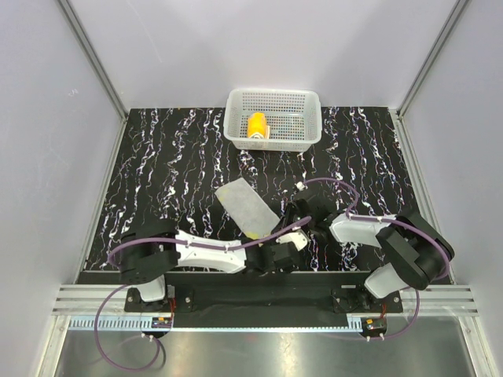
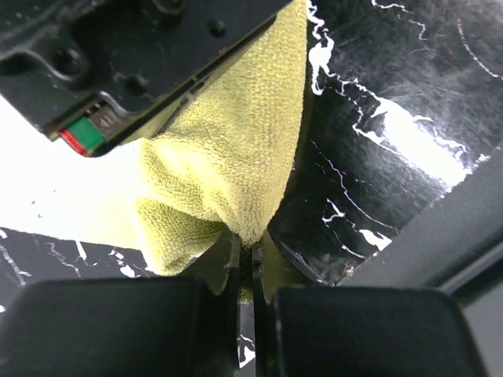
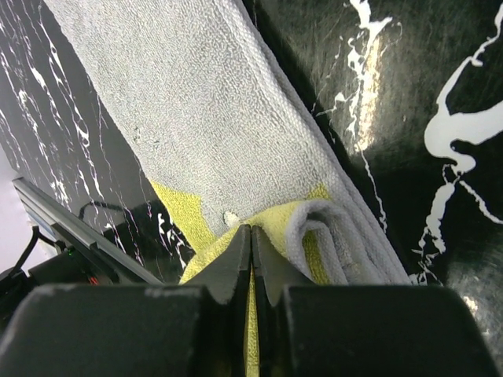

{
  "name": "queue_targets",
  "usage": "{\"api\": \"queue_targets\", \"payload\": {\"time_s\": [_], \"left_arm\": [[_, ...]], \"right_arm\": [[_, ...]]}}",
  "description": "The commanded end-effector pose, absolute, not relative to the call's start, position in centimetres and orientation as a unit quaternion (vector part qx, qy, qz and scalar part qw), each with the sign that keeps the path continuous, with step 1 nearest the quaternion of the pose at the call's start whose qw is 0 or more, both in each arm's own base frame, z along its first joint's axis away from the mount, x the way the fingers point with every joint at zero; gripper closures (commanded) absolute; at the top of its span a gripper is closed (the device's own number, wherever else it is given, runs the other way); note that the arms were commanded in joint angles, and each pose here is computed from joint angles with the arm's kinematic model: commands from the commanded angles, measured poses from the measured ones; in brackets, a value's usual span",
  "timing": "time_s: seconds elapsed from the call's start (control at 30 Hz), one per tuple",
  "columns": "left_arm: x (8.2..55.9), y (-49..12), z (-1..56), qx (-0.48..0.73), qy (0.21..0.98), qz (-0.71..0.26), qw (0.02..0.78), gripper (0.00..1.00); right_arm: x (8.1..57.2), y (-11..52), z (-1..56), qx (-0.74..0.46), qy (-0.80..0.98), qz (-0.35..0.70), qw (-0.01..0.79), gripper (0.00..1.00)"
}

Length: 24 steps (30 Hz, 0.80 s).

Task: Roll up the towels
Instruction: Roll the towel

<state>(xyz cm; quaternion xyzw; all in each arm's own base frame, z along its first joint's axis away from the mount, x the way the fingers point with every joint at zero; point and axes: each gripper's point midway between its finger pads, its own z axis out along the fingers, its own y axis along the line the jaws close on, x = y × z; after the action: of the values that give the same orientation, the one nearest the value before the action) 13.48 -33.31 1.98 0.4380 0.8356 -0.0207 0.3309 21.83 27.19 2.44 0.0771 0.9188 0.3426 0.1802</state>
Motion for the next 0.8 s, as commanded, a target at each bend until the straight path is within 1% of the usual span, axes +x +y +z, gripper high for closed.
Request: {"api": "queue_targets", "payload": {"time_s": [0.0, 0.07, 0.17, 0.2, 0.27, 0.3, 0.5, 0.7, 0.77], "left_arm": [[12.3, -33.7, 3.0, 0.441, 0.843, -0.084, 0.295, 1.00], [11.9, -34.1, 3.6, 0.440, 0.844, -0.117, 0.283, 1.00], [12.5, -34.2, 5.4, 0.416, 0.852, -0.165, 0.272, 1.00], [13.5, -33.9, 6.2, 0.396, 0.859, -0.181, 0.271, 1.00], [13.4, -33.9, 6.5, 0.387, 0.861, -0.218, 0.246, 1.00], [14.3, -33.4, 6.6, 0.371, 0.868, -0.225, 0.241, 1.00], [15.2, -32.7, 4.7, 0.332, 0.886, -0.271, 0.178, 1.00], [14.7, -32.3, 2.5, 0.297, 0.892, -0.318, 0.125, 1.00], [14.5, -32.7, 2.6, 0.293, 0.886, -0.341, 0.114, 1.00]], "right_arm": [[22.3, 27.4, 4.1, 0.064, 0.919, 0.342, 0.185, 0.93], [22.2, 27.2, 4.2, 0.064, 0.922, 0.336, 0.182, 0.93], [22.3, 27.2, 4.8, 0.062, 0.922, 0.336, 0.183, 0.93], [22.3, 27.3, 4.8, 0.061, 0.922, 0.337, 0.183, 0.92], [22.3, 27.3, 4.8, 0.059, 0.922, 0.337, 0.182, 0.92], [22.2, 27.4, 4.8, 0.060, 0.922, 0.337, 0.180, 0.92], [22.0, 27.5, 4.0, 0.057, 0.925, 0.334, 0.169, 0.93], [22.4, 27.6, 4.3, 0.053, 0.925, 0.335, 0.173, 0.93], [22.3, 27.4, 4.3, 0.052, 0.928, 0.329, 0.167, 0.92]]}}
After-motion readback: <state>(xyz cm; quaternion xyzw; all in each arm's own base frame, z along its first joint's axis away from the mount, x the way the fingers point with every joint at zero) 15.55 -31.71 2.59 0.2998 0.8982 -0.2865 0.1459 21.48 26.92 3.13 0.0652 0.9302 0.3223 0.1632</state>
